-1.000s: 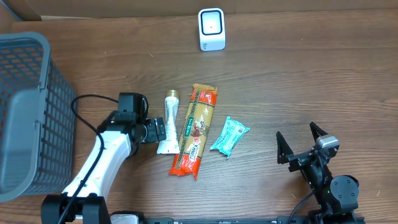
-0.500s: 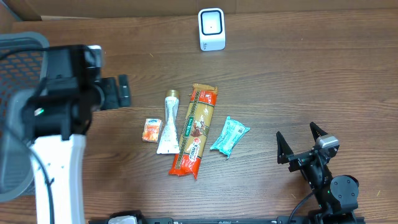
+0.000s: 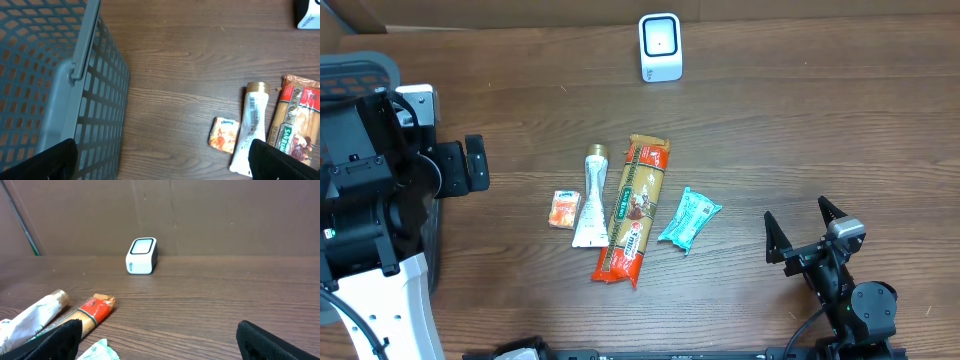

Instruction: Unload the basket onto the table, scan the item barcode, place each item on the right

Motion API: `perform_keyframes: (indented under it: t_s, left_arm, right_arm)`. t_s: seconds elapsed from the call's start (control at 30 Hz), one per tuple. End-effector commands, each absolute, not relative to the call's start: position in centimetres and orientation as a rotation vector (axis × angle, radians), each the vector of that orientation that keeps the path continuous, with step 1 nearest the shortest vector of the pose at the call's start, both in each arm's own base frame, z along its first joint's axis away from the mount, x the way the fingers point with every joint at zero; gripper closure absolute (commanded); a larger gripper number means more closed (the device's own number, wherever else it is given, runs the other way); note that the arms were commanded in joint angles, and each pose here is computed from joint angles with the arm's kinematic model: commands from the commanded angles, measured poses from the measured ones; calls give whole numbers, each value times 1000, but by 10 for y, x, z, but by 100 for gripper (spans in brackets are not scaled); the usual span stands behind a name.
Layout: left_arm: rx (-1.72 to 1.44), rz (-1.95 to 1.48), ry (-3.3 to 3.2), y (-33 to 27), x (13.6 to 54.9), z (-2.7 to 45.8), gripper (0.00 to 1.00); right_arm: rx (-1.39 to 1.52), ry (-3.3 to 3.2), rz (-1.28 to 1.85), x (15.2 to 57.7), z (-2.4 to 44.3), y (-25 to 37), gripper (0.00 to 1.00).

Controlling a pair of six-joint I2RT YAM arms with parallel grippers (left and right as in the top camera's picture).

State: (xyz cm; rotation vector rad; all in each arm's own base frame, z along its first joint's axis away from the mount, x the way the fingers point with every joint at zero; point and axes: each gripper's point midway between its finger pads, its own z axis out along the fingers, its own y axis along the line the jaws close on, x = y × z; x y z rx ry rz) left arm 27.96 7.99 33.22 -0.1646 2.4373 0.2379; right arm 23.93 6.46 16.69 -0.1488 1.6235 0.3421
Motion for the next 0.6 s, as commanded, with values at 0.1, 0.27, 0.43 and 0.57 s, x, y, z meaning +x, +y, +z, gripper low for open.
perform_keyframes:
  t_s: [0.1,0.27,0.43,0.57]
  left_arm:
    - [-153,238,2442,81,283,333,0]
    - [-153,237,2447,81,285,331,0]
    - [-153,237,2448,81,285,331,0]
    - [-153,237,2448,82,285,331,0]
  right_arm:
    - [-146,1623,343,239,165,65,0]
    - [-146,1623,343,239,165,65,0]
    - [-146,1623,343,239,165,65,0]
    - [-146,1623,343,239,165,65,0]
